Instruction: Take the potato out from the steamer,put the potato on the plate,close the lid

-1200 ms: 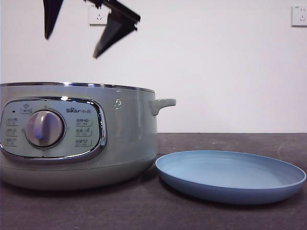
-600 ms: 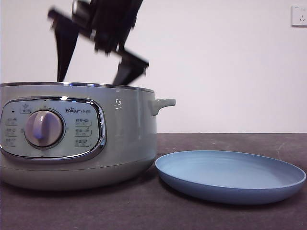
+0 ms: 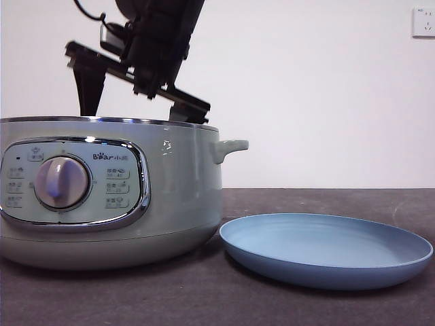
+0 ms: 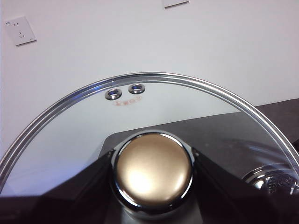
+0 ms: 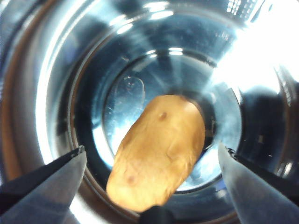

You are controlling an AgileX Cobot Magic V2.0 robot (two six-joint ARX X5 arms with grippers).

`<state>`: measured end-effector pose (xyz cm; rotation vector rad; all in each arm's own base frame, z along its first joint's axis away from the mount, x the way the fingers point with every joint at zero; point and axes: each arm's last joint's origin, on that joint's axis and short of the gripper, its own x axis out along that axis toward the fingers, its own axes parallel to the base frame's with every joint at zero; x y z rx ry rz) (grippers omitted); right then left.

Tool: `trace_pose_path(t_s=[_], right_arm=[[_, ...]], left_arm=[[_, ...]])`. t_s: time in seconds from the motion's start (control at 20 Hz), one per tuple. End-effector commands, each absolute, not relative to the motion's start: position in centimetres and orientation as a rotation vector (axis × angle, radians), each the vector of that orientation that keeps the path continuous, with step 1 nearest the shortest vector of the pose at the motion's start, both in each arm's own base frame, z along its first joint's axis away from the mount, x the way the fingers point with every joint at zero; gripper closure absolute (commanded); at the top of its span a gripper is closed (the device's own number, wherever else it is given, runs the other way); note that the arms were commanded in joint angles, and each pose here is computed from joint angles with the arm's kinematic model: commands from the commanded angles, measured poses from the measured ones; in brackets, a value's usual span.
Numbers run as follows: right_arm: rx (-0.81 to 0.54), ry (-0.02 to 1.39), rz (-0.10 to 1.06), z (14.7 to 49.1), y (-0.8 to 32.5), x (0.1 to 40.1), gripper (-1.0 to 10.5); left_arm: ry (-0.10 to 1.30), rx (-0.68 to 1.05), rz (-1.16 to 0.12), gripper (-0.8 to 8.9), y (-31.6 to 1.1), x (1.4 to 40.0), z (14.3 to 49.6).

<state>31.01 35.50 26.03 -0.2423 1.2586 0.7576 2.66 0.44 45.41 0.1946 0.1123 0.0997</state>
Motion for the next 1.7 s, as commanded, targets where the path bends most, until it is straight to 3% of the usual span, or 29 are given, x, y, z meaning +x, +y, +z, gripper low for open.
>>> trace_pose_path(t_s=[0.05,0.15,0.2,0.3,0.35,0.5,0.7,0.85,1.3,1.55,1.7], right_arm=[[-0.259,1.324,0.731,23.4,36.2,31.2,4.7],[-0.264,1.330,0.732,22.9,36.7,31.0,4.8],[-0.263,1.319,0.740,22.9,37.0,30.9,5.5],[-0.293,1.289,0.759,23.0,37.4,30.6,8.8],[-0.311,1.277,0.777,23.2,37.5,30.5,9.7],[-0.314,1.202,0.776,25.5,37.9,30.4,9.6],[-0.323,1.023,0.794,32.5,37.1,29.8,9.6],[-0.337,0.885,0.802,37.4,35.2,28.9,9.6],[-0.313,0.605,0.813,46.4,28.3,26.8,9.6],[-0.307,0.464,0.674,51.3,22.8,24.3,9.6],[-0.313,0.450,0.568,52.9,19.6,22.6,9.6]], left_arm=[[0.064,0.179,0.105,8.22,0.7,2.3,46.0],[0.065,0.183,0.105,8.22,0.7,2.3,46.0],[0.065,0.184,0.105,8.22,0.7,2.3,46.0],[0.066,0.197,0.104,8.22,0.7,2.3,46.0],[0.066,0.197,0.104,8.22,0.7,2.3,46.0],[0.066,0.197,0.104,8.22,0.7,2.3,46.0],[0.065,0.197,0.102,8.22,0.7,2.3,46.0],[0.061,0.194,0.099,8.22,0.7,2.3,46.0],[0.026,0.171,0.046,8.22,0.5,2.3,46.4],[0.022,0.134,-0.004,8.22,0.3,2.3,46.4],[0.007,0.102,-0.050,8.22,0.2,2.3,46.5]])
